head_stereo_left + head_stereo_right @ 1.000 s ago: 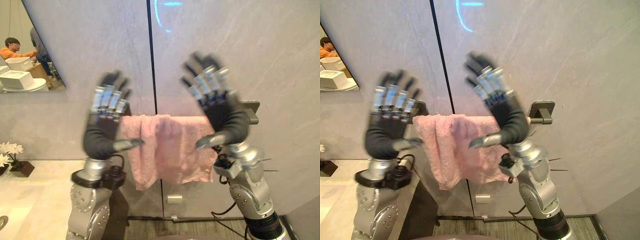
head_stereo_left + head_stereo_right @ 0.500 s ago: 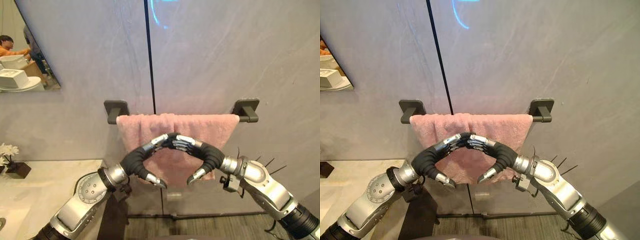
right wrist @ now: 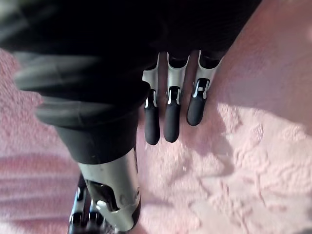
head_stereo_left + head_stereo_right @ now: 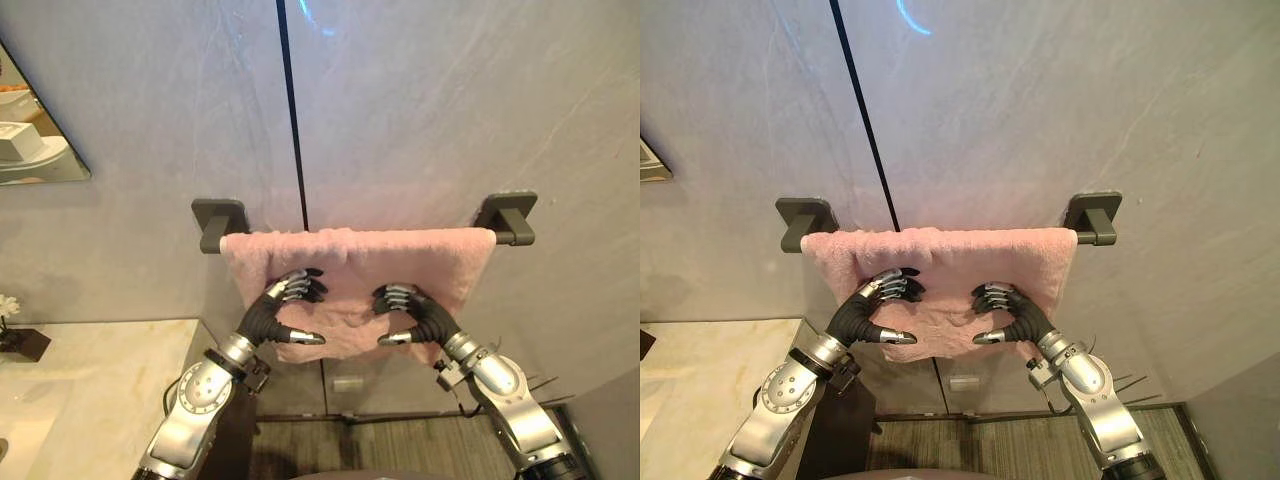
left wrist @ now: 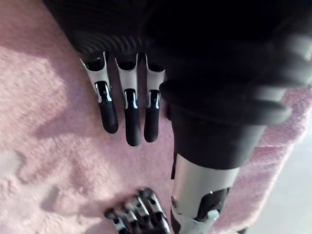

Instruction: Organize washtable

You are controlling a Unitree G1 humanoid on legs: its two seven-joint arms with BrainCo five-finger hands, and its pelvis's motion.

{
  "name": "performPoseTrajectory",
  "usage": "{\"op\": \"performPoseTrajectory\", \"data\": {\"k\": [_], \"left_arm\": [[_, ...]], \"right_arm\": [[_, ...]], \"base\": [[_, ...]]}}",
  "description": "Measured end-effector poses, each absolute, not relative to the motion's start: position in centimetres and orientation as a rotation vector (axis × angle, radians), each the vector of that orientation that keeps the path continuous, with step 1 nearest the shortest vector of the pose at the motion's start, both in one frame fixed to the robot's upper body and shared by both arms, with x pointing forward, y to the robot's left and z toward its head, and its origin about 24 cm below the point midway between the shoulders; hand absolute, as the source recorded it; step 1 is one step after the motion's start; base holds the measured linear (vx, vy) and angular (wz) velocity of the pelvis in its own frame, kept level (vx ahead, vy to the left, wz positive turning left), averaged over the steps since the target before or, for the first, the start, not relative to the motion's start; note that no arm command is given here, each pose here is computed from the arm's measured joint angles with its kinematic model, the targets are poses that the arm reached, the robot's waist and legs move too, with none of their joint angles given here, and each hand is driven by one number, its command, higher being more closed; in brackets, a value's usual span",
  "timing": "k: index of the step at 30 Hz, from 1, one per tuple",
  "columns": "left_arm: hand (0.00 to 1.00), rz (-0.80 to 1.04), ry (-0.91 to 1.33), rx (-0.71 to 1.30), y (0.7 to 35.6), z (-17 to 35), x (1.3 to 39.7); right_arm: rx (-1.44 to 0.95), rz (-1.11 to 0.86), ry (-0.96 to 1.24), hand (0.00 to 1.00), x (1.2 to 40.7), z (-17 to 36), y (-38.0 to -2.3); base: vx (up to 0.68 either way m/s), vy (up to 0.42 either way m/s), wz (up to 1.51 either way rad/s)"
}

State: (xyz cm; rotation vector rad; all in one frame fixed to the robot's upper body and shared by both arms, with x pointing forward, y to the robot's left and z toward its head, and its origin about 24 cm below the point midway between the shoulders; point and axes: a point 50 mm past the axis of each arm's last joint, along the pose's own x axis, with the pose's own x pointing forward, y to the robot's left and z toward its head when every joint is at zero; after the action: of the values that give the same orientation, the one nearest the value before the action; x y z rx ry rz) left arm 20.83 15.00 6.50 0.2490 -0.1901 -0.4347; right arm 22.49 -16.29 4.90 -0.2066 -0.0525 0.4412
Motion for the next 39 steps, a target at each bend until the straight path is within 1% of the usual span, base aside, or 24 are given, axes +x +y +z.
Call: {"op": "performPoseTrajectory", "data": {"k": [4,7,10,14,18,23,28,30,37,39], "left_arm": [[0.00,-0.281,-0.147,0.301,16.3,5.4,20.4],[0.00,-0.211,-0.135,0.294,16.8,5.1,20.1],[0.00,-0.094,-0.118,0.274,17.9,4.8,19.7],[0.00,0.038,-0.076,0.250,19.1,4.1,18.9],[0.00,0.117,-0.074,0.231,19.6,4.1,18.8],[0.00,0.206,-0.039,0.198,20.1,3.4,18.0],[0.00,0.266,0.087,0.161,20.1,1.1,16.3],[0.00,0.285,0.105,0.150,20.2,0.8,15.8],[0.00,0.340,0.234,0.104,20.7,-1.8,14.3],[0.00,0.341,0.311,0.096,20.6,-3.3,13.4]], "right_arm": [[-0.175,0.268,-0.052,0.00,21.9,4.4,-17.5],[-0.148,0.172,-0.052,0.00,21.5,4.2,-18.4],[-0.102,0.034,-0.047,0.00,20.8,3.9,-19.8],[-0.068,-0.092,-0.047,0.00,19.4,3.9,-21.1],[-0.046,-0.171,-0.032,0.00,18.2,3.5,-21.7],[-0.012,-0.249,-0.001,0.00,17.0,2.8,-22.0],[-0.014,-0.304,0.004,0.00,15.4,3.2,-22.1],[-0.019,-0.323,0.020,0.00,15.0,2.9,-22.2],[-0.133,-0.331,0.118,0.00,13.9,1.6,-22.3],[-0.193,-0.311,0.209,0.00,13.5,-0.2,-22.4]], "base": [[-0.03,-0.012,-0.01],[-0.01,-0.004,0.00],[0.00,0.000,0.00],[0.01,-0.008,-0.03],[0.00,-0.004,-0.01],[-0.02,-0.016,-0.07],[-0.01,-0.010,-0.03],[0.00,0.001,0.03],[-0.01,0.000,0.03],[0.02,-0.008,0.04]]}}
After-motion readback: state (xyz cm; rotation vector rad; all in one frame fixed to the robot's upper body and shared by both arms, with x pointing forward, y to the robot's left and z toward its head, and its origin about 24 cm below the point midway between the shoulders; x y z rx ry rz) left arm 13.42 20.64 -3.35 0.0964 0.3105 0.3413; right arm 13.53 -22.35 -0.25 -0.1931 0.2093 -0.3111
